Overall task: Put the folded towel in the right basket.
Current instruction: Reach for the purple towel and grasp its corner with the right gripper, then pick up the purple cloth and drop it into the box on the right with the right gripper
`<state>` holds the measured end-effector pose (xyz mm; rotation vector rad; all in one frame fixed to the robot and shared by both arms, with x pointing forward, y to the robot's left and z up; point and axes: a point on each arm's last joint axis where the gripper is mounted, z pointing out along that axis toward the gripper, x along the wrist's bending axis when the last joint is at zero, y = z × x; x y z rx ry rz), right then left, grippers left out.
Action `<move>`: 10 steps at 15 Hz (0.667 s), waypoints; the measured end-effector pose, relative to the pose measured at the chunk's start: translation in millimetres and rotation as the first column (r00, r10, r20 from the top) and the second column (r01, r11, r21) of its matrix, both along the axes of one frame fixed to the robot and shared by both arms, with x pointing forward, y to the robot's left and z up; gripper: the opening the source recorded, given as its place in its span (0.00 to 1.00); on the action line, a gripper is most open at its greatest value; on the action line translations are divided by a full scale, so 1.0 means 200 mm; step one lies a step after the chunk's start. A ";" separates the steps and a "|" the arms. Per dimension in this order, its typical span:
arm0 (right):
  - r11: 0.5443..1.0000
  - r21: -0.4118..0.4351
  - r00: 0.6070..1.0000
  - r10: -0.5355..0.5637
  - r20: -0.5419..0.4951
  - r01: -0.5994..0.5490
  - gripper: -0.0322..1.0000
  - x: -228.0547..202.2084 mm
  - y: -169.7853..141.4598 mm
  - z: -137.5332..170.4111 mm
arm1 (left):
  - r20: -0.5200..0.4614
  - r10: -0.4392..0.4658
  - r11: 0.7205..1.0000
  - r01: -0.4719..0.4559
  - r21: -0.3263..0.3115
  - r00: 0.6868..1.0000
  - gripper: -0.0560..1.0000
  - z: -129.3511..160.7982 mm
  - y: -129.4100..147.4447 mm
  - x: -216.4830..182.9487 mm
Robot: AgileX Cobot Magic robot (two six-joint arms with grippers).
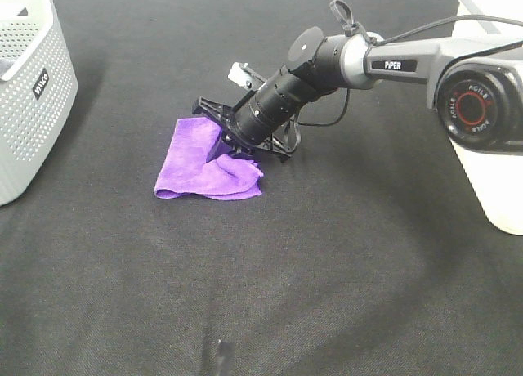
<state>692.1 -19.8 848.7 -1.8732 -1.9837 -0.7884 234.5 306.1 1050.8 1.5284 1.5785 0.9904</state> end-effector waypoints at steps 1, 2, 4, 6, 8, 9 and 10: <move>0.999 -0.024 0.999 0.040 0.019 -0.040 0.13 -0.01 -0.01 0.04 | 0.000 0.000 1.000 0.000 0.000 1.000 0.99 0.00 0.00 0.00; 0.995 -0.050 0.996 0.092 0.017 -0.091 0.13 -0.03 -0.02 0.10 | 0.000 0.000 1.000 0.000 0.000 1.000 0.99 0.00 0.00 0.00; 0.992 -0.039 0.986 0.120 0.111 -0.117 0.13 -0.01 -0.17 0.52 | 0.000 0.000 1.000 0.000 0.000 1.000 0.99 0.00 0.00 0.00; 0.999 -0.024 0.971 0.053 0.234 -0.049 0.13 0.02 -0.50 0.93 | 0.000 0.000 1.000 0.000 0.000 1.000 0.99 0.00 0.00 0.00; 0.999 -0.038 0.956 0.008 0.293 0.003 0.13 0.02 -0.70 1.10 | 0.000 0.000 1.000 0.000 0.000 1.000 0.99 0.00 0.00 0.00; 0.994 -0.066 0.929 -0.058 0.365 0.088 0.13 0.00 -0.93 1.27 | 0.000 0.000 1.000 0.000 0.000 1.000 0.99 0.00 0.00 0.00; 0.980 -0.103 0.899 -0.113 0.424 0.172 0.13 -0.04 -1.13 1.40 | 0.000 0.000 1.000 0.000 0.000 1.000 0.99 0.00 0.00 0.00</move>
